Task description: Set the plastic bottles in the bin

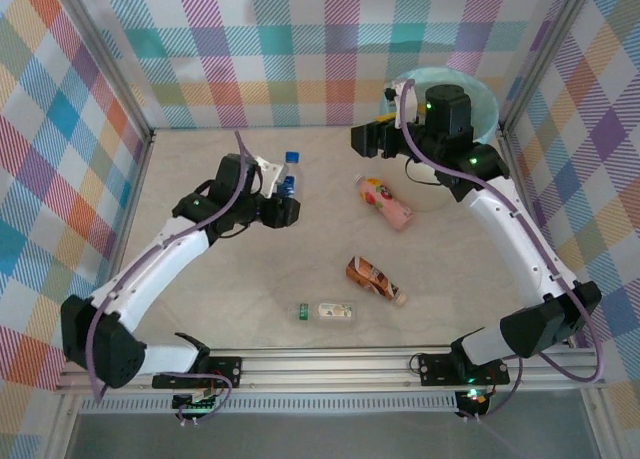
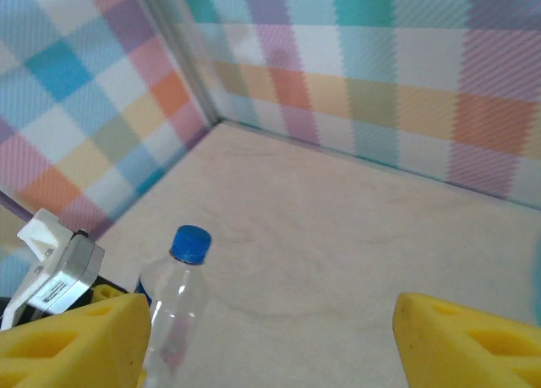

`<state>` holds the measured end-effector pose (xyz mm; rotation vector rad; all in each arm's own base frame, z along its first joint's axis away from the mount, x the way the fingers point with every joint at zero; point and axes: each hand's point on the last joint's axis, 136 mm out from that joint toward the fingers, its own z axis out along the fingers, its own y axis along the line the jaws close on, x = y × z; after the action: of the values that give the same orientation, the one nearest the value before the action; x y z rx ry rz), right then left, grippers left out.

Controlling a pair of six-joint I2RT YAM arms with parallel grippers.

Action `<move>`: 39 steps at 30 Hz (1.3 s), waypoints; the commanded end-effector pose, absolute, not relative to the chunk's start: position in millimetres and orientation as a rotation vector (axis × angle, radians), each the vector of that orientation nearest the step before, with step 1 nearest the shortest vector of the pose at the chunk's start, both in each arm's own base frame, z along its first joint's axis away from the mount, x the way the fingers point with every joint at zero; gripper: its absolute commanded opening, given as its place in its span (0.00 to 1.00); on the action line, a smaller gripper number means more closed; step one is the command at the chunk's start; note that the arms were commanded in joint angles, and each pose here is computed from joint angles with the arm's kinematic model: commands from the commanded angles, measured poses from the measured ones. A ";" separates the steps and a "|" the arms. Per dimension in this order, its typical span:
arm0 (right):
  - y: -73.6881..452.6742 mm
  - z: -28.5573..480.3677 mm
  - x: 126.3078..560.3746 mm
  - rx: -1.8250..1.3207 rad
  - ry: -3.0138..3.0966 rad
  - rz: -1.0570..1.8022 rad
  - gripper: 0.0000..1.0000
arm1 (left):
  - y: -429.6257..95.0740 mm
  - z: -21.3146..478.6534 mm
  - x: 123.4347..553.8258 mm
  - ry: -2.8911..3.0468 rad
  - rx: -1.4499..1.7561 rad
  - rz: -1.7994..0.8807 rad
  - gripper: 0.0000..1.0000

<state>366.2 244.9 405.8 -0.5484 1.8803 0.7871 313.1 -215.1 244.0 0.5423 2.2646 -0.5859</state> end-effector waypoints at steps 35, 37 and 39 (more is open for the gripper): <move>329.4 420.1 297.6 -1.016 1.702 1.345 0.44 | -259.8 335.9 250.9 1.802 0.912 -0.712 0.56; 329.3 419.8 298.6 -1.016 1.704 1.334 0.38 | -259.4 336.6 251.6 1.802 0.905 -0.713 0.56; 329.0 419.3 300.2 -1.013 1.709 1.325 0.33 | -259.1 339.1 251.5 1.792 0.901 -0.711 0.56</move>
<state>304.4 326.6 408.8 -0.9751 1.7530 1.3345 258.2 -256.3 317.9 0.8908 1.8697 -0.6942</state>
